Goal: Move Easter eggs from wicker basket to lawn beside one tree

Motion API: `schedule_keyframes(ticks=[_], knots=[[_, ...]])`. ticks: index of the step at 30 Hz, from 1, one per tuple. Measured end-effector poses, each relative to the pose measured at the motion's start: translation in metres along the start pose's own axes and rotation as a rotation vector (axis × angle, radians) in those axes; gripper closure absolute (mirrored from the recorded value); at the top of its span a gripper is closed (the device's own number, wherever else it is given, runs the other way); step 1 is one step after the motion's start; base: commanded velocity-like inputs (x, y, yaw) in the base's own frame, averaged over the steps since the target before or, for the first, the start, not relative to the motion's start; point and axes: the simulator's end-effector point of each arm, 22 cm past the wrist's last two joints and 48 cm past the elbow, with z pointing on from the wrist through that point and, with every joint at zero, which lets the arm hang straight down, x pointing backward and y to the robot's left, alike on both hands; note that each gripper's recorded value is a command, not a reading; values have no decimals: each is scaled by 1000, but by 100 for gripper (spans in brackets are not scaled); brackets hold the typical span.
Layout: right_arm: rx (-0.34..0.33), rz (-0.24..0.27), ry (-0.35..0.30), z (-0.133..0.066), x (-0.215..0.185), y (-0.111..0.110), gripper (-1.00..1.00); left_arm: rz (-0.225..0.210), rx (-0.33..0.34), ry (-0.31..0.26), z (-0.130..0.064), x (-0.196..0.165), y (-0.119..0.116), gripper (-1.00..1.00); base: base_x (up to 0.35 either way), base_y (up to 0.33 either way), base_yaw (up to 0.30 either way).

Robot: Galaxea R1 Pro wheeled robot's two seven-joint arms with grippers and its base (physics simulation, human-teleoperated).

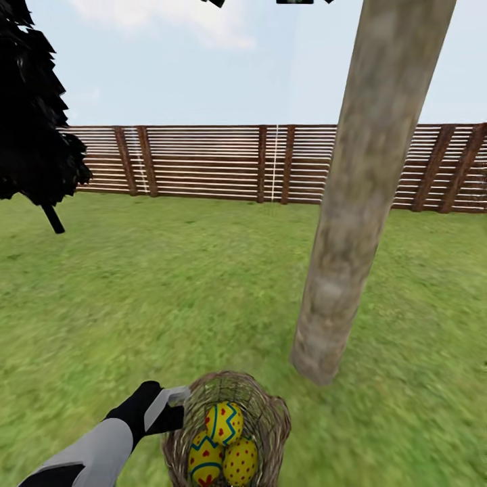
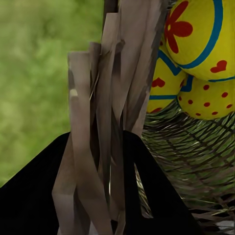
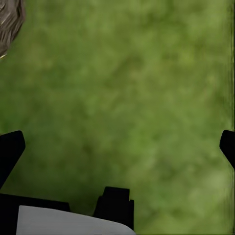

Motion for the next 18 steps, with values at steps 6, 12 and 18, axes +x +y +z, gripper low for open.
schedule_keyframes(ticks=[6,12,18], knots=[[0,-1,-7,-1,-3,0,-100,3,-1,-6,-3,-2,0,100,335,-95,-240],[1,-2,-13,-2,-6,0,-100,3,0,-12,-5,-4,-1,100,335,-95,-236],[1,-2,-15,-2,-7,0,-100,0,1,-16,-7,-5,0,100,335,-95,-125]])
